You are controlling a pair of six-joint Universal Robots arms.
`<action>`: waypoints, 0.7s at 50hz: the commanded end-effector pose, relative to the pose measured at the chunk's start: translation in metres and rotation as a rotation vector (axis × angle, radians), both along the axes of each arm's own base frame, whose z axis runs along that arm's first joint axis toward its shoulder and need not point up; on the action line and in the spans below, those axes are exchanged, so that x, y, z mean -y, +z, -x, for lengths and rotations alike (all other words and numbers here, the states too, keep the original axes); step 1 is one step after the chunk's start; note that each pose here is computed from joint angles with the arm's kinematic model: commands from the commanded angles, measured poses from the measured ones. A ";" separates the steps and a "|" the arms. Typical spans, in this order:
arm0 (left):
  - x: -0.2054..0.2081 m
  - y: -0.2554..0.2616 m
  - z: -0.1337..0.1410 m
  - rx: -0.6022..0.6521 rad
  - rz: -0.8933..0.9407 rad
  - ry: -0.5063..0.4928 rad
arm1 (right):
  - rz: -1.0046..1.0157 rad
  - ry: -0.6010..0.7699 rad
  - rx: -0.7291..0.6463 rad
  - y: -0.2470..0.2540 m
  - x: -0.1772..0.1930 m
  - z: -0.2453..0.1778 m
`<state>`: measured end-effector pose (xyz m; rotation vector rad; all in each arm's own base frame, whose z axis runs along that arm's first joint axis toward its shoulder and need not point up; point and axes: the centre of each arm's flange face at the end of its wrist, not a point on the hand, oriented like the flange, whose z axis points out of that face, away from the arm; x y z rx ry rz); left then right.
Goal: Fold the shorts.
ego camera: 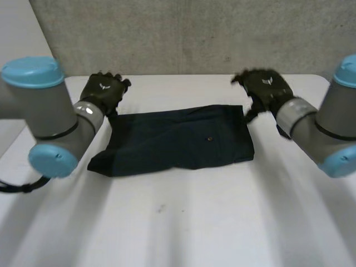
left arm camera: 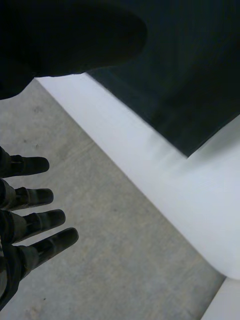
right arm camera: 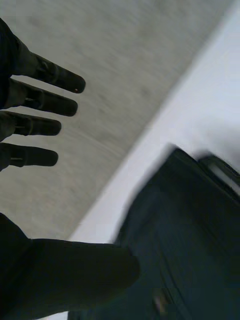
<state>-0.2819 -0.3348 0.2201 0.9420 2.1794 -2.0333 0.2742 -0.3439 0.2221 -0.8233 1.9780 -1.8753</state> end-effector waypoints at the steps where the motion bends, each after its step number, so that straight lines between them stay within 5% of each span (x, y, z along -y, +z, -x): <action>1: -0.042 -0.033 -0.010 0.008 -0.135 -0.075 | -0.238 0.046 -0.048 -0.050 -0.023 0.018; 22: -0.051 -0.057 -0.019 -0.023 -0.204 -0.054 | -0.113 0.019 -0.144 -0.118 0.014 0.010; 35: -0.050 -0.051 -0.021 -0.034 -0.190 -0.049 | -0.059 -0.070 -0.128 -0.067 0.016 0.043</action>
